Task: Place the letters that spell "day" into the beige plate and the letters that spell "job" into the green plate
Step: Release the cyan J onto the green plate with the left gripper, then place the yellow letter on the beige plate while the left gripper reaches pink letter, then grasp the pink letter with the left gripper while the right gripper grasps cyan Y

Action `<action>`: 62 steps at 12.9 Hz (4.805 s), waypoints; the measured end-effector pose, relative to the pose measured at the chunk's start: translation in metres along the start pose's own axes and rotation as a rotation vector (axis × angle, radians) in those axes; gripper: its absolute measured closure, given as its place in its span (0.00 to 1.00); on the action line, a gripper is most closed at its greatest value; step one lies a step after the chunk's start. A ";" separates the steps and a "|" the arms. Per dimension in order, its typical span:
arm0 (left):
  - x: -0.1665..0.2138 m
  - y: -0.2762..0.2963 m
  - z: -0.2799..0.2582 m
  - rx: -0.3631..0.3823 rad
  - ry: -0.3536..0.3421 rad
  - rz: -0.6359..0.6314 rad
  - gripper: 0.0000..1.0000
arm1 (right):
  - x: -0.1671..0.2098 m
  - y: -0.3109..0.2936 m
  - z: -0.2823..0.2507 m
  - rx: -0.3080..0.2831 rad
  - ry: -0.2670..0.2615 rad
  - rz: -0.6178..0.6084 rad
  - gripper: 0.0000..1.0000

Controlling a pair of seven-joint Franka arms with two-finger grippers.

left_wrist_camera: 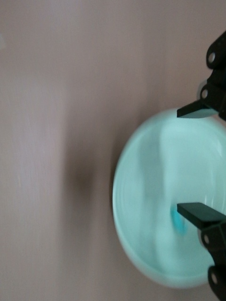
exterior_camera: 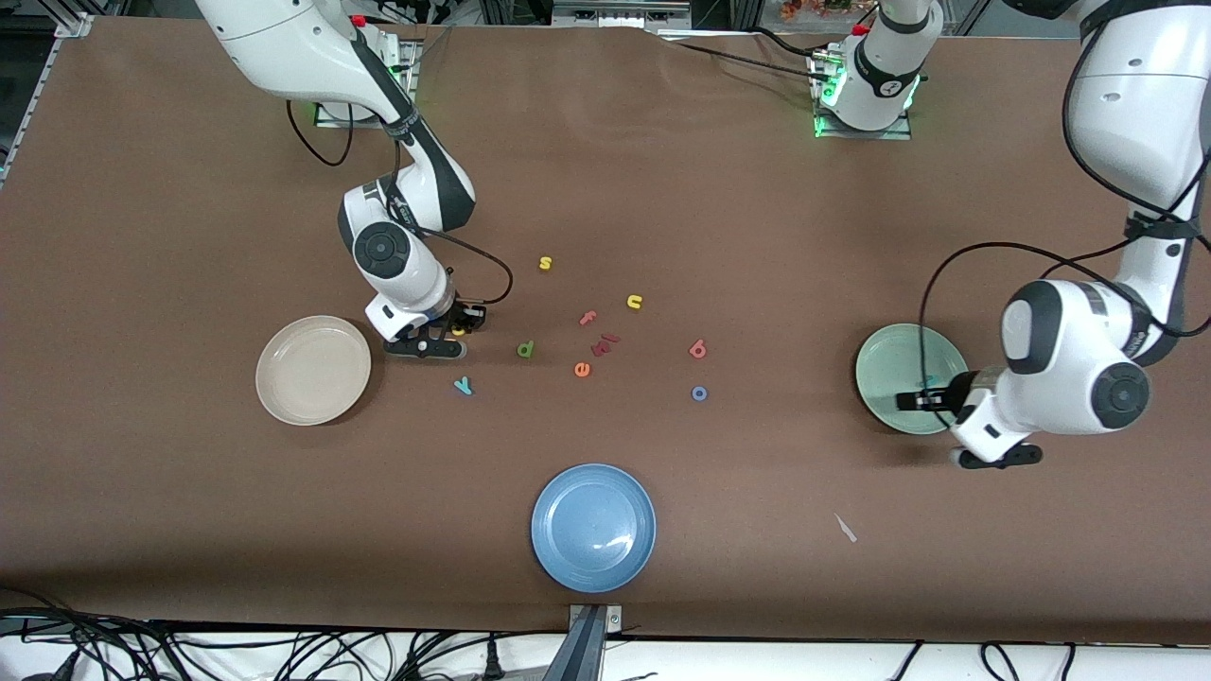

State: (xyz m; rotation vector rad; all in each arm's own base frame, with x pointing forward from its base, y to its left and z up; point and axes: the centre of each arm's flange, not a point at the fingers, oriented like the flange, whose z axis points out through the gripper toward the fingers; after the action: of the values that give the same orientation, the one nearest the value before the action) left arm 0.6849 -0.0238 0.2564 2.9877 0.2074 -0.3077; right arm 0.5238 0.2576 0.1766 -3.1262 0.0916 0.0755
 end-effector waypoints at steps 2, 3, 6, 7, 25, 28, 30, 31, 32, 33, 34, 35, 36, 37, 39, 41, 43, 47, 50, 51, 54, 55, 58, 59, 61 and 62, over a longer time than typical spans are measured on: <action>-0.010 0.060 -0.010 -0.044 0.007 -0.058 0.19 | 0.000 0.000 0.000 0.001 0.001 0.000 0.68; -0.017 0.085 -0.011 -0.062 0.001 -0.089 0.19 | 0.002 -0.002 -0.001 0.003 0.004 0.000 0.68; -0.041 0.154 -0.003 -0.072 -0.025 -0.150 0.19 | 0.017 -0.005 -0.018 -0.013 -0.020 0.006 0.68; -0.048 0.175 0.002 -0.073 -0.016 -0.158 0.19 | 0.027 -0.001 -0.029 -0.021 -0.023 0.012 0.68; -0.124 0.277 0.135 0.012 0.052 -0.421 0.22 | 0.098 0.153 -0.076 -0.044 0.002 -0.222 0.00; -0.126 0.278 0.147 0.017 0.042 -0.447 0.25 | 0.099 0.111 -0.085 -0.004 0.023 -0.247 0.00; -0.128 0.281 0.150 0.018 0.040 -0.459 0.29 | 0.099 0.083 -0.084 0.015 0.029 -0.250 0.00; -0.128 0.281 0.150 0.018 0.040 -0.461 0.31 | 0.101 0.069 -0.081 0.024 0.030 -0.253 0.00; -0.128 0.282 0.150 0.018 0.041 -0.463 0.31 | 0.103 0.057 -0.078 0.031 0.027 -0.258 0.00; -0.128 0.282 0.150 0.018 0.041 -0.464 0.40 | 0.105 0.048 -0.076 0.036 0.021 -0.267 0.00; -0.128 0.282 0.150 0.018 0.040 -0.465 0.44 | 0.108 0.040 -0.074 0.038 0.014 -0.276 0.00; -0.129 0.282 0.151 0.019 0.039 -0.464 0.45 | 0.111 0.034 -0.072 0.039 0.011 -0.283 0.00; -0.129 0.283 0.151 0.019 0.039 -0.464 0.45 | 0.114 0.029 -0.069 0.039 0.010 -0.289 0.00; -0.129 0.283 0.151 0.018 0.040 -0.464 0.48 | 0.116 0.024 -0.064 0.038 0.008 -0.294 0.00; -0.129 0.285 0.150 0.016 0.042 -0.463 0.56 | 0.119 0.019 -0.054 0.036 0.000 -0.300 0.00; -0.131 0.287 0.150 0.016 0.042 -0.459 0.62 | 0.117 0.011 -0.044 0.033 -0.011 -0.312 0.00; -0.132 0.289 0.150 0.017 0.044 -0.454 0.71 | 0.113 0.002 -0.035 0.029 -0.022 -0.326 0.00; -0.133 0.291 0.150 0.026 0.055 -0.438 0.71 | 0.105 -0.012 -0.019 -0.010 -0.034 -0.379 0.00; -0.115 0.284 0.133 0.007 0.090 -0.435 0.71 | 0.105 -0.013 -0.013 -0.035 -0.027 -0.404 0.00; -0.103 0.278 0.118 -0.008 0.112 -0.417 0.71 | 0.106 -0.013 -0.011 -0.035 -0.024 -0.405 0.00; -0.074 0.241 0.064 -0.011 0.158 -0.338 0.71 | 0.106 -0.013 -0.005 -0.035 -0.019 -0.407 0.07; -0.064 0.216 0.049 0.007 0.156 -0.298 0.71 | 0.106 -0.013 -0.003 -0.034 -0.017 -0.407 0.07; -0.025 0.116 0.022 0.028 0.145 -0.216 0.71 | 0.106 -0.015 -0.001 -0.034 -0.014 -0.411 0.19; -0.017 0.082 0.020 0.042 0.119 -0.188 0.71 | 0.106 -0.016 -0.002 -0.034 -0.012 -0.411 0.27; -0.012 0.023 0.022 0.063 0.053 -0.119 0.71 | 0.107 -0.018 -0.003 -0.033 -0.008 -0.413 0.34; -0.010 -0.003 0.024 0.062 0.036 -0.090 0.71 | 0.107 -0.018 -0.005 -0.032 -0.006 -0.412 0.41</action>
State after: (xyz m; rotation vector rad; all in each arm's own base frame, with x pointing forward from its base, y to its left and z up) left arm 0.6700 -0.0254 0.2347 3.0527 0.3424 -0.2755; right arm 0.6320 0.2696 0.1761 -3.1001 -0.5549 0.0805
